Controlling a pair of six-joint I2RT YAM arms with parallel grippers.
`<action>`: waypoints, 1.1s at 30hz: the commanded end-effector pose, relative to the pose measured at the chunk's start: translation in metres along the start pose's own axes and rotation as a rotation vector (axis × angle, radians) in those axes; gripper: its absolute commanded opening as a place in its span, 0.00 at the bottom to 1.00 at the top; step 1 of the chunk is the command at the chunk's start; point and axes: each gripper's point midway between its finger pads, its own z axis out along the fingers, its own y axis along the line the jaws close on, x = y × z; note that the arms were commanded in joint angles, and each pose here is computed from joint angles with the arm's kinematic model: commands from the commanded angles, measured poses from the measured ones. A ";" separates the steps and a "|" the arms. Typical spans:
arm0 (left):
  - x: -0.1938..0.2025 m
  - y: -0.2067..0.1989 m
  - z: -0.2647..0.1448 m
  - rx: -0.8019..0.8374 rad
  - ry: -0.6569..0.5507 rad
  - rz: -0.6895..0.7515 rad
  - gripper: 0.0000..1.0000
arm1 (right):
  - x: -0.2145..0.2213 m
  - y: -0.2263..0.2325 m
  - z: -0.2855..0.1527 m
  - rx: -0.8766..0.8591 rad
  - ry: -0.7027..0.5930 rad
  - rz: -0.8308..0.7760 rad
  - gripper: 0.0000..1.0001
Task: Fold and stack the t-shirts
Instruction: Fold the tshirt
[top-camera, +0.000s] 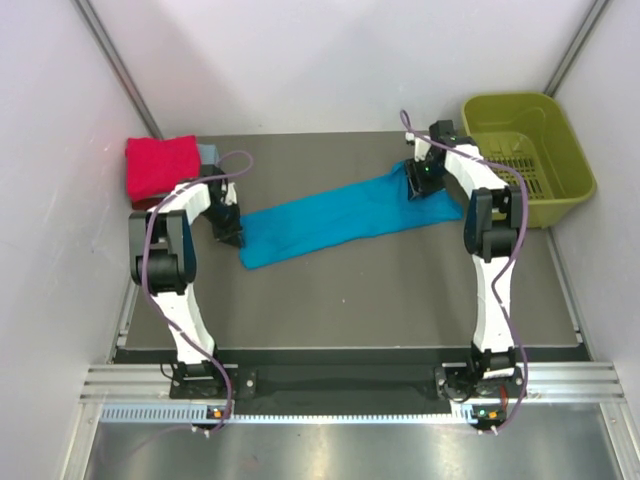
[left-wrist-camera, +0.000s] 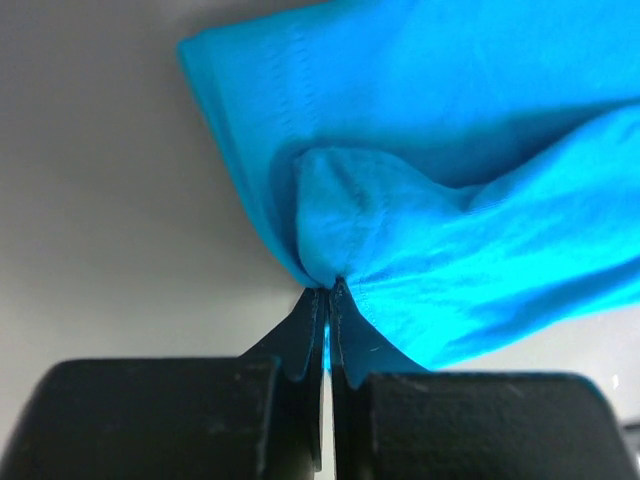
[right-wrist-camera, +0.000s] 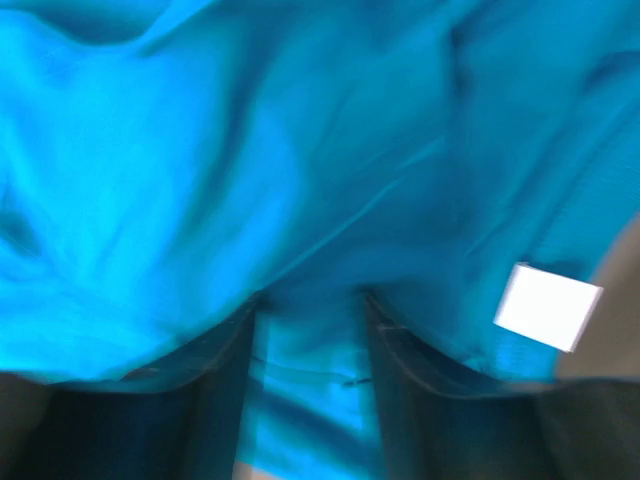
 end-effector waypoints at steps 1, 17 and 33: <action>0.039 -0.018 -0.024 0.056 0.077 -0.014 0.00 | -0.018 -0.002 0.039 0.031 -0.040 -0.021 0.35; 0.150 -0.077 -0.043 0.204 0.215 0.062 0.00 | -0.101 0.023 0.035 0.042 -0.225 -0.084 0.61; 0.236 -0.137 -0.028 0.305 0.404 0.222 0.00 | -0.181 0.095 0.035 -0.129 -0.518 -0.001 0.61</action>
